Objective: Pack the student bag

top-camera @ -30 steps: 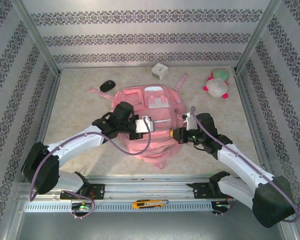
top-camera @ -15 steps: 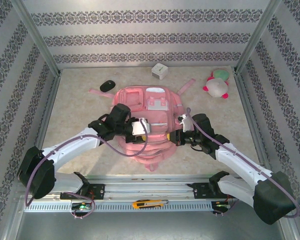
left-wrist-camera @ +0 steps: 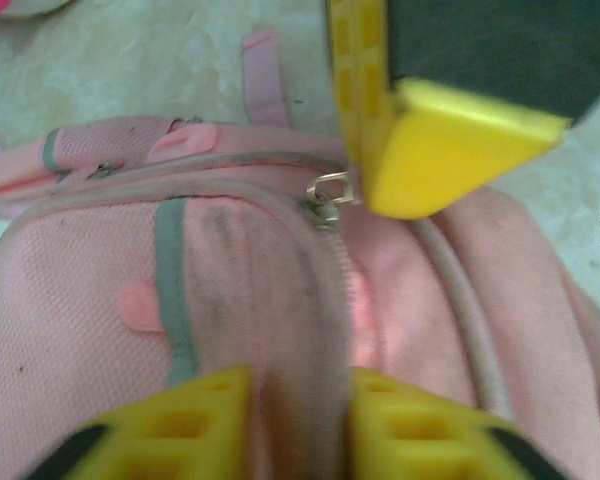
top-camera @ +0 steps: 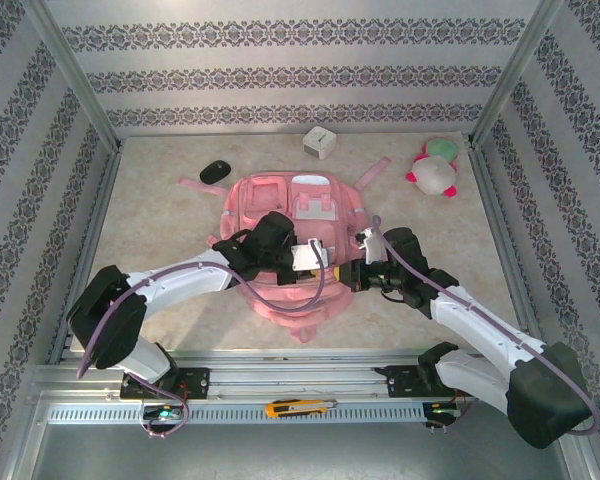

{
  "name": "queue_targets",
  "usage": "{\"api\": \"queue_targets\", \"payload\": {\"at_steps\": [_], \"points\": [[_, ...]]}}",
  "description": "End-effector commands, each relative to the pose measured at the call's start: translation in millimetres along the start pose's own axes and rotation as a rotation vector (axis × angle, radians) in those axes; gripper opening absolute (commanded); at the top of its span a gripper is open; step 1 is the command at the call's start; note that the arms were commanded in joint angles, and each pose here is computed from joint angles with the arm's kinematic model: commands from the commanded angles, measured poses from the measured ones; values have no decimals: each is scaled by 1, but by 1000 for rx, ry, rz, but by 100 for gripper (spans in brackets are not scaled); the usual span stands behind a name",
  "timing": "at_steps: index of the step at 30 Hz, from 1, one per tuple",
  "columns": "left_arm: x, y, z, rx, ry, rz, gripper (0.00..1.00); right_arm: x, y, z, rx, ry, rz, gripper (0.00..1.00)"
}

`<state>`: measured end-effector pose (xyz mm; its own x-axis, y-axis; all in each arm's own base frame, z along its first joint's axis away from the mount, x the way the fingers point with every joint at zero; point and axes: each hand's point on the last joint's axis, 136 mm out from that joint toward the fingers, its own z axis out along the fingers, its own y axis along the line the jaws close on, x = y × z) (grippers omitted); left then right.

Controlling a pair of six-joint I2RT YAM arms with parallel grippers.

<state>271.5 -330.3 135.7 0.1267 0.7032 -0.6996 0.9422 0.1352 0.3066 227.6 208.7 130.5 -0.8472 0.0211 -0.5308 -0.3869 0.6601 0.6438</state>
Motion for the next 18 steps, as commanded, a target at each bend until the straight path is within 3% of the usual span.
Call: {"api": "queue_targets", "payload": {"at_steps": [1,5,12,18], "points": [[-18,3,-8,-1,-58,63,9,-13,-4,-1,25,-49,0,0],[-8,-9,-17,56,-58,73,1,-26,-28,-6,80,-104,53,0],[-1,-23,-31,121,-79,99,0,-64,-56,-7,109,-202,84,0],[-8,-32,-34,168,-135,113,0,-91,-54,8,66,-213,70,0]]}}
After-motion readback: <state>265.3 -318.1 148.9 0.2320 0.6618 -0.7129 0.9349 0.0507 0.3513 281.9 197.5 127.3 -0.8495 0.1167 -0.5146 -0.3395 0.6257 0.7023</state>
